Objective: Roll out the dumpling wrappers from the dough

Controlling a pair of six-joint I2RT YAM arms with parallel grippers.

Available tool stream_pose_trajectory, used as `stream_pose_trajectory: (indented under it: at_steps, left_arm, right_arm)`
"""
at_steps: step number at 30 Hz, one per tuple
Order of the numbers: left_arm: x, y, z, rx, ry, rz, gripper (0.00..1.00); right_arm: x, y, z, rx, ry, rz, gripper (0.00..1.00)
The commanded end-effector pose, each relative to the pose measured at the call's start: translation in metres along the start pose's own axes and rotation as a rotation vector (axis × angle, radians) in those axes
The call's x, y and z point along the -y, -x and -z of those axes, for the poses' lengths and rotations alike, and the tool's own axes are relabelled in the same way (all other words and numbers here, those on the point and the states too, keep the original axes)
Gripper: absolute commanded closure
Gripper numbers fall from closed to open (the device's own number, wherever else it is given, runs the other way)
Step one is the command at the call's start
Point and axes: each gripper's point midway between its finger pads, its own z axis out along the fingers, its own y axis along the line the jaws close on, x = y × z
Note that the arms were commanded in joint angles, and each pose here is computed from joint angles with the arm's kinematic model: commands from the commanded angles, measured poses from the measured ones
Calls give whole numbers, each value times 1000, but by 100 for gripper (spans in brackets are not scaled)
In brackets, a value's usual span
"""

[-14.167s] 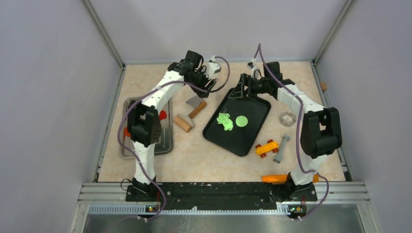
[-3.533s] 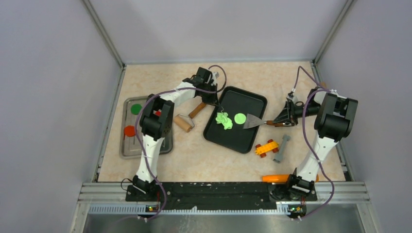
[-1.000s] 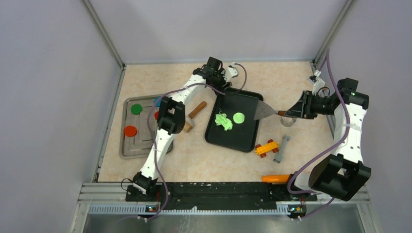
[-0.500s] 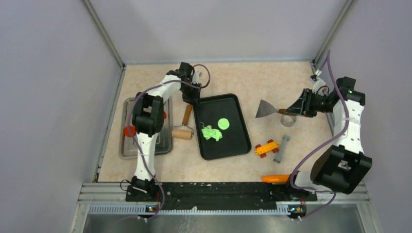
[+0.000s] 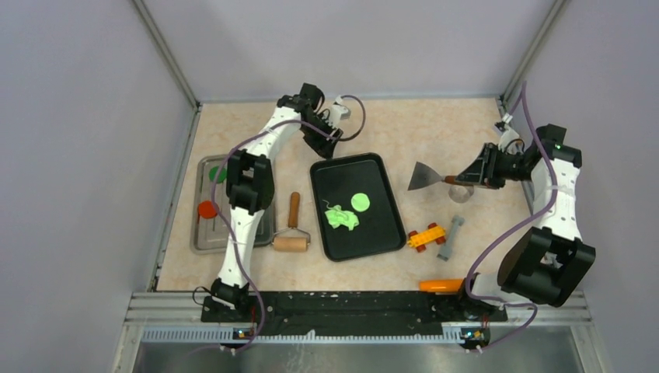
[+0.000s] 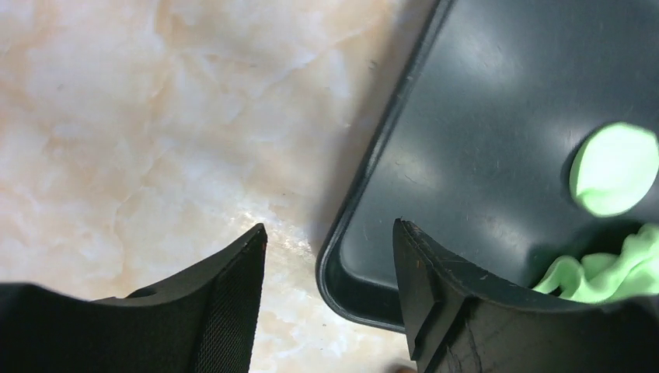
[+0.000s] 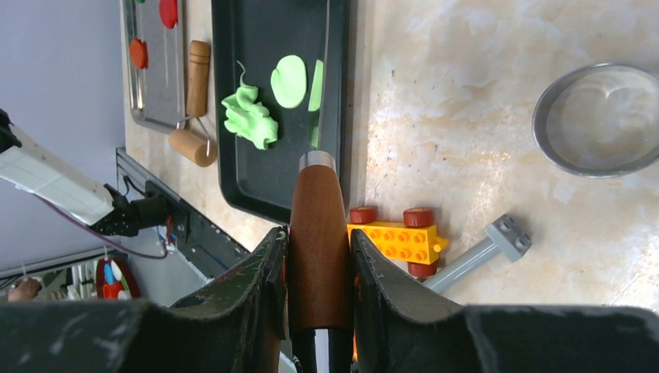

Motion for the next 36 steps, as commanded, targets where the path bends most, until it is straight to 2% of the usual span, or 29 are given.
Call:
stream_pose_trajectory:
  at_steps: [1, 5, 7, 10, 13, 14, 19, 22, 25, 31, 36]
  left_arm:
    - [29, -17, -10, -91, -123, -321, 36]
    - [34, -22, -25, -120, -126, -320, 36]
    - [26, -22, -34, -137, -72, -284, 41]
    - [8, -17, -39, -139, 40, -156, 61]
    - [-22, -28, -33, -160, 245, 58, 91]
    - [-25, -36, -28, -164, 260, 125, 99]
    - [-12, -81, -7, -216, 209, 453, 100]
    - [17, -93, 1, -209, 104, 467, 100]
    - [35, -97, 4, -212, 25, 476, 100]
    - [39, -98, -2, -196, -17, 445, 100]
    - [42, -96, -4, -188, -52, 422, 100]
  right_arm:
    - [-16, 1, 8, 45, 39, 35, 100]
    - [-18, -2, 6, 45, 52, 28, 100]
    - [-18, -4, 5, 48, 54, 19, 100]
    - [-16, -7, 3, 50, 44, 0, 100]
    - [-17, -11, -7, 53, 53, -30, 100]
    - [-17, -11, -13, 55, 62, -38, 100]
    - [-8, -10, -46, 45, 103, -30, 100]
    - [3, -9, -60, 42, 101, -93, 100]
    - [13, -1, -66, 53, 86, -87, 100]
    - [23, 24, -72, 46, 103, -19, 100]
    - [33, 19, -95, -39, 171, -37, 100]
